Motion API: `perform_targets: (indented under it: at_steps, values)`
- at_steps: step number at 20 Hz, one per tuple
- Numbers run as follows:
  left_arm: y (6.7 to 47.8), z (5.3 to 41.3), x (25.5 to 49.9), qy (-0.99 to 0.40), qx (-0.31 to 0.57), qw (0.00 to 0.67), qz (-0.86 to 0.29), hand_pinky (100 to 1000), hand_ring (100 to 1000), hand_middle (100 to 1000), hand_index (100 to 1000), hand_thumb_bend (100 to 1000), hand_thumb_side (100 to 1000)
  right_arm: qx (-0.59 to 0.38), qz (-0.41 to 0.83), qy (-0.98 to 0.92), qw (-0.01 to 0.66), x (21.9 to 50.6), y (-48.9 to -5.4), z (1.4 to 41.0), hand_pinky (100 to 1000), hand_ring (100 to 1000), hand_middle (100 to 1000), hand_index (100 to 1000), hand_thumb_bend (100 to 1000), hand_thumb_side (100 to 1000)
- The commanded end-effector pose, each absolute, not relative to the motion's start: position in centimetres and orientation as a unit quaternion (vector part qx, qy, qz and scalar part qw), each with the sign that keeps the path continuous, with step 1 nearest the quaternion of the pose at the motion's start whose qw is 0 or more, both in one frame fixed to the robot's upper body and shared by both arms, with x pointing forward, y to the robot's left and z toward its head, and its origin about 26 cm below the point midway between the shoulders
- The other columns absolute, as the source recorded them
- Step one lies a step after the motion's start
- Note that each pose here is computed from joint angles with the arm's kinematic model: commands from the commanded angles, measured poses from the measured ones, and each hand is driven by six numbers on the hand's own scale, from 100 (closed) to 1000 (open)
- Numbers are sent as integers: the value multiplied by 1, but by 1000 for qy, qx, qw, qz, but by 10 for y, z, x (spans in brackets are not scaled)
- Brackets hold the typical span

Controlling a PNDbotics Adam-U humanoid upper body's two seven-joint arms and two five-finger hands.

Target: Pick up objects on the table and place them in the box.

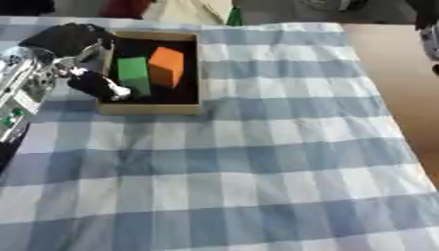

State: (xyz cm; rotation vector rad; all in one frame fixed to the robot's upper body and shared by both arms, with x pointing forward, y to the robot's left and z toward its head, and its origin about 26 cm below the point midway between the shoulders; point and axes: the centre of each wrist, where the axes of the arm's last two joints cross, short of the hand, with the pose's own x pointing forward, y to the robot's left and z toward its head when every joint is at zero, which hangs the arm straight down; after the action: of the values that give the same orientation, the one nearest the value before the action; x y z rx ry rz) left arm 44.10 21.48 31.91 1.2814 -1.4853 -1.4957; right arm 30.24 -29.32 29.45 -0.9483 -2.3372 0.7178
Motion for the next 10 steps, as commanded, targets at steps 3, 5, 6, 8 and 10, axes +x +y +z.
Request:
perform_targets:
  at_steps: [3, 5, 6, 8, 10]
  values:
    - [212, 359, 397, -664, 455, 275, -526, 844, 796, 723, 895, 272, 773, -361, 259, -862, 242, 298, -297, 303, 860, 781, 650, 777, 100, 777]
    - [214, 370, 369, -711, 431, 253, -494, 827, 776, 704, 903, 274, 890, -363, 255, -862, 243, 297, -298, 303, 861, 783, 651, 777, 100, 783]
    - [216, 374, 355, -733, 419, 246, -475, 820, 770, 697, 903, 271, 908, -365, 252, -862, 244, 297, -299, 302, 861, 783, 652, 777, 100, 785]
    - [223, 378, 332, -769, 403, 239, -436, 812, 764, 693, 898, 275, 936, -366, 248, -863, 244, 297, -299, 302, 862, 785, 654, 777, 100, 794]
    - [231, 376, 312, -792, 392, 234, -405, 808, 761, 694, 895, 287, 954, -366, 245, -864, 244, 297, -300, 302, 863, 786, 654, 775, 100, 804]
